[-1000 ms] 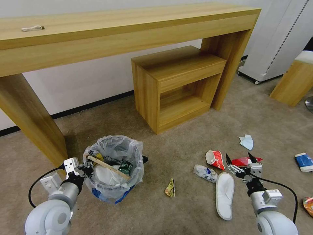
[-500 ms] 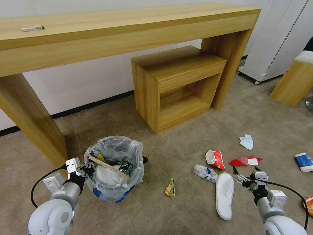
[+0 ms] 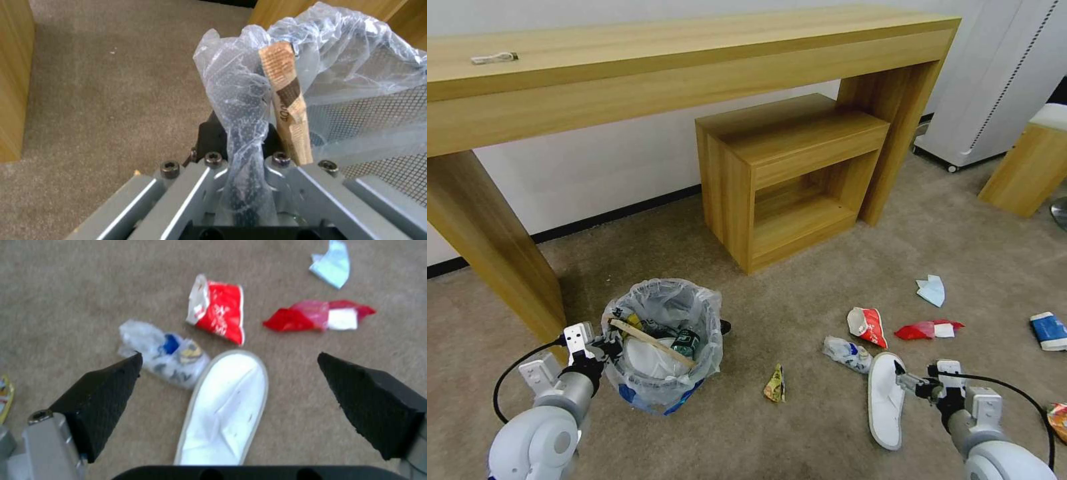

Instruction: Pick up the trash bin and place the garbage on the floor into it.

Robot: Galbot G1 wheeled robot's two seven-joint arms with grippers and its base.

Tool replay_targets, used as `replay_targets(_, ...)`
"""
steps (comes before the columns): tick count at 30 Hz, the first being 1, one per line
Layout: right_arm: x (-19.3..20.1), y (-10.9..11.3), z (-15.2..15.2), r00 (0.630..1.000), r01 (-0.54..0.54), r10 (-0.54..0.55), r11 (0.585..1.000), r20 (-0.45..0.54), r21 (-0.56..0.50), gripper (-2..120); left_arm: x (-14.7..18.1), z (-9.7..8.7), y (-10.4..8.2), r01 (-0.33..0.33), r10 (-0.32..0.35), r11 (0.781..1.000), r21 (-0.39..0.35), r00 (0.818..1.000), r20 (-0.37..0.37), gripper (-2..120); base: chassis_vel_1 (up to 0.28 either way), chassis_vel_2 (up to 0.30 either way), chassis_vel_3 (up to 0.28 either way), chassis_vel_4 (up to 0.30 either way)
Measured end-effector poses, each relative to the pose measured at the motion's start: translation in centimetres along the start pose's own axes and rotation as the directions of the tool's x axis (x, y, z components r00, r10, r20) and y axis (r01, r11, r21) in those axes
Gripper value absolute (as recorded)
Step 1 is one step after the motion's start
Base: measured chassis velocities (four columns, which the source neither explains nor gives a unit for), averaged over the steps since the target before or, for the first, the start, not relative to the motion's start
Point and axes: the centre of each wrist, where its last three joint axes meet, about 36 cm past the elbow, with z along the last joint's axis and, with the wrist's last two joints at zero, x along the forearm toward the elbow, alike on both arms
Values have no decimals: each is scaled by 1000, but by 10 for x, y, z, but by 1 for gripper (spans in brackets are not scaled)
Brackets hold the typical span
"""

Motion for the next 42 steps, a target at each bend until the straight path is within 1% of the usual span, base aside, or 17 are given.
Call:
replay_targets(1, 0, 3, 0, 1000, 5, -5, 1000, -20, -6, 100, 0, 0, 0, 0, 0, 1000, -2, 1000, 1, 3, 0, 0, 0, 0)
replay_targets(10, -8, 12, 7, 997, 16, -18, 999, -72, -31, 100, 0, -1, 1, 2, -2, 1000, -2, 1000, 4, 3, 0, 0, 0, 0)
replay_targets(13, -17, 16, 13, 995, 14, -18, 999, -95, -47, 100, 1, -2, 2, 6, -6, 1000, -2, 1000, 8, 3, 0, 0, 0, 0)
replay_targets(23, -43, 15, 21, 994, -13, 3, 996, -112, -89, 100, 2, -3, 5, 14, -14, 1000, -1, 1000, 12, 3, 0, 0, 0, 0)
replay_targets(33, -68, 22, 28, 992, -42, 23, 988, -121, -149, 100, 0, -3, 9, 26, -26, 1000, 5, 1000, 15, 3, 0, 0, 0, 0)
replay_targets(42, -80, 27, 40, 991, -52, 29, 984, -133, -170, 100, -2, -3, 11, 28, -29, 1000, 8, 999, 16, 3, 0, 0, 0, 0)
